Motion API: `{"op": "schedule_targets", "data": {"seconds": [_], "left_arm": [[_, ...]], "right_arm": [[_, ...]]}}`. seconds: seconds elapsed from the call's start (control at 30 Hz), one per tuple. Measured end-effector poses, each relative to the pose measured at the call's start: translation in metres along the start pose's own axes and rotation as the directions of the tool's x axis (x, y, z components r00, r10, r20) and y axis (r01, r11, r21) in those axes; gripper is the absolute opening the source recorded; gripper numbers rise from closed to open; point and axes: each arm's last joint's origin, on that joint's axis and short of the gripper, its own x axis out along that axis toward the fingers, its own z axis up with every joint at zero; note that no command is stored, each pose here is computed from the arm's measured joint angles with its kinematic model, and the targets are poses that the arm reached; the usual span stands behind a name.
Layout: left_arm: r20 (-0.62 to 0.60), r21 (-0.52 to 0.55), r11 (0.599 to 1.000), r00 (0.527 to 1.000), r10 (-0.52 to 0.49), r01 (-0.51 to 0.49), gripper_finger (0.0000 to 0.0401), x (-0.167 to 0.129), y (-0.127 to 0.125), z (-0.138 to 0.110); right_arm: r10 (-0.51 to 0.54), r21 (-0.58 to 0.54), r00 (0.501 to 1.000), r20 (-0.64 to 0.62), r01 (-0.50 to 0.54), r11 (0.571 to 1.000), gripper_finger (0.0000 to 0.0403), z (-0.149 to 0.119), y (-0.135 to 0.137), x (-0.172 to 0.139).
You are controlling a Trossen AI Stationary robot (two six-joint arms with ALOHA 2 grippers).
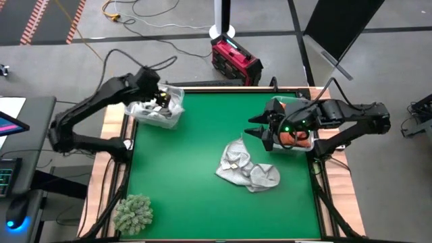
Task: Sort towels by color in basket
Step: Put the light gray towel into the left transparent bin
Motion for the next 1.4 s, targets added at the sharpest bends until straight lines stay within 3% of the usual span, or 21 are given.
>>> {"op": "schedule_targets", "data": {"seconds": [0.1, 0.2, 0.33, 0.37, 0.43, 0.5, 0.63, 0.83, 0.97, 1.07, 1.23, 1.4], "left_arm": [[0.110, -0.025, 0.996, 0.991, -0.079, 0.082, 0.0251, -0.019, -0.005, 0.000], [0.205, 0.025, 0.943, 0.921, -0.331, 0.333, 0.0251, -0.037, -0.023, 0.005], [0.248, 0.228, 0.734, 0.691, -0.679, 0.640, 0.0251, -0.054, -0.070, 0.008], [0.236, 0.285, 0.682, 0.641, -0.731, 0.673, 0.0251, -0.056, -0.086, 0.006], [0.207, 0.385, 0.613, 0.583, -0.786, 0.690, 0.0251, -0.057, -0.115, -0.001], [0.167, 0.445, 0.585, 0.579, -0.798, 0.678, 0.0251, -0.052, -0.144, -0.012], [0.094, 0.499, 0.574, 0.617, -0.781, 0.649, 0.0251, -0.028, -0.201, -0.038], [-0.011, 0.578, 0.501, 0.621, -0.784, 0.644, 0.0251, 0.012, -0.270, -0.081], [-0.051, 0.616, 0.481, 0.641, -0.766, 0.624, 0.0251, 0.036, -0.300, -0.096], [-0.072, 0.686, 0.432, 0.645, -0.760, 0.585, 0.0251, 0.054, -0.320, -0.109], [-0.066, 0.726, 0.394, 0.627, -0.776, 0.564, 0.0251, 0.076, -0.350, -0.123], [-0.067, 0.759, 0.361, 0.616, -0.785, 0.542, 0.0251, 0.098, -0.373, -0.134]], "right_arm": [[-0.005, 0.003, 1.000, 0.003, 0.005, 1.000, 0.0260, 0.001, -0.001, 0.000], [-0.005, 0.003, 1.000, 0.003, 0.005, 1.000, 0.0260, 0.001, -0.001, 0.000], [-0.002, 0.004, 1.000, 0.007, 0.002, 1.000, 0.0260, 0.001, -0.001, 0.000], [0.000, 0.003, 1.000, 0.012, 0.000, 1.000, 0.0260, 0.002, -0.001, 0.000], [0.012, -0.006, 0.999, 0.032, -0.012, 1.000, 0.0260, 0.004, 0.000, 0.000], [0.020, -0.024, 0.999, 0.043, -0.019, 1.000, 0.0260, 0.004, 0.001, -0.001], [0.005, -0.031, 0.998, 0.067, -0.003, 1.000, 0.0260, 0.006, 0.001, -0.004], [0.003, -0.069, 0.996, 0.089, 0.003, 0.998, 0.0260, 0.008, 0.000, -0.006], [0.026, -0.081, 0.992, 0.127, -0.015, 0.997, 0.0260, 0.012, 0.003, -0.007], [0.061, -0.106, 0.977, 0.205, -0.039, 0.994, 0.0260, 0.019, 0.006, -0.010], [0.115, -0.130, 0.939, 0.323, -0.076, 0.989, 0.0260, 0.031, 0.011, -0.017], [0.128, -0.127, 0.936, 0.328, -0.091, 0.988, 0.0260, 0.031, 0.014, -0.018]]}}
